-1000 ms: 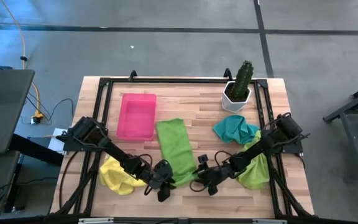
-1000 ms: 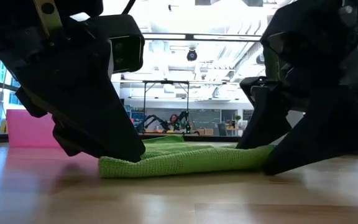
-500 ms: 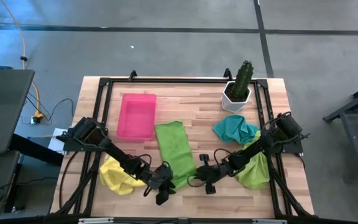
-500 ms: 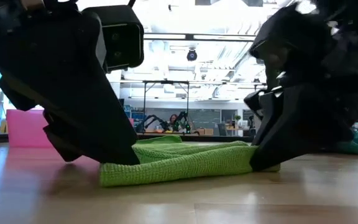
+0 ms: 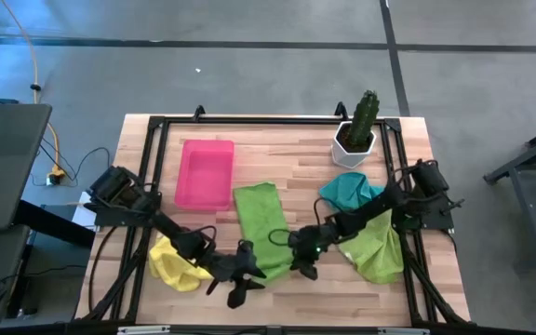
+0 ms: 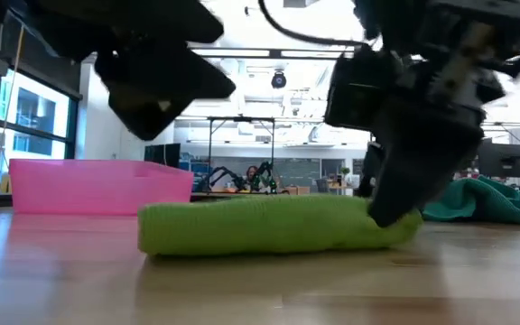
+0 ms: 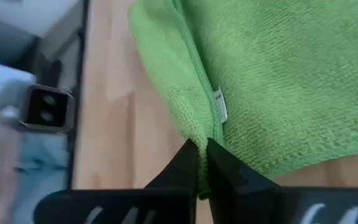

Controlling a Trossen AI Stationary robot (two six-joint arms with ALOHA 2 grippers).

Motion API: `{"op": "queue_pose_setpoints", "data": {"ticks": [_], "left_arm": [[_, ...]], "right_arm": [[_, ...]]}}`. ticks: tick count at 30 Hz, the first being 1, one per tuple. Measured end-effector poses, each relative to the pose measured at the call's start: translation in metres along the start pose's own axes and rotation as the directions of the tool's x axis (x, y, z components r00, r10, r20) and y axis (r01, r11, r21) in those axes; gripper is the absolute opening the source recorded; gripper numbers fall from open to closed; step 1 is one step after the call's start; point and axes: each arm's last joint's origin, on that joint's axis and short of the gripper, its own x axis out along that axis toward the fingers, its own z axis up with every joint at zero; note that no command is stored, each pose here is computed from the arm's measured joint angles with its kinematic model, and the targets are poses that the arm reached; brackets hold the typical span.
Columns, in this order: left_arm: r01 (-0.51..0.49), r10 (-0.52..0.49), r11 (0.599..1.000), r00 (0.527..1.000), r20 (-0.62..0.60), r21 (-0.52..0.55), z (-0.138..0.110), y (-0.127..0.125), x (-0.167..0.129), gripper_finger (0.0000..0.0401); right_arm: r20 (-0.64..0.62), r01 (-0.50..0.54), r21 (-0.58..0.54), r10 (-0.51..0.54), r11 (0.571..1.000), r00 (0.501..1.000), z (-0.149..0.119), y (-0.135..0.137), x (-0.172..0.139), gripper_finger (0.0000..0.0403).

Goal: Roll microfiber towels into tight, uniform cylinder then place into a basket
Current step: Roll the green microfiber cloth

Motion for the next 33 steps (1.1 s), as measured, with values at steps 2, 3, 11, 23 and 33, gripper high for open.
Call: {"op": "queue_pose_setpoints", "data": {"ticks": [2,3,11,23,33], "left_arm": [[-0.014,0.014,1.0,1.0,0.007,0.018,-0.002,-0.002,-0.001,0.0133],[-0.017,0.017,1.0,1.0,0.009,0.024,-0.002,-0.003,-0.001,0.0133],[-0.087,0.084,0.99,0.996,0.032,0.107,-0.007,-0.006,-0.002,0.0133],[-0.193,0.196,0.959,0.981,0.004,0.207,-0.02,0.005,0.007,0.0133],[-0.259,0.256,0.953,0.966,0.034,0.159,-0.025,0.01,0.012,0.0133]], "right_arm": [[-0.005,-0.023,0.063,0.023,0.998,1.0,0.006,-0.006,-0.003,0.0002],[-0.008,-0.019,0.09,0.02,0.996,1.0,0.008,-0.01,-0.004,0.0002],[-0.01,0.055,0.209,-0.054,0.976,0.998,0.02,-0.034,-0.015,0.0002],[0.004,0.062,0.221,-0.065,0.973,0.998,0.023,-0.038,-0.016,0.0002],[-0.033,0.034,0.222,-0.028,0.974,0.999,0.016,-0.027,-0.012,0.0003]]}}
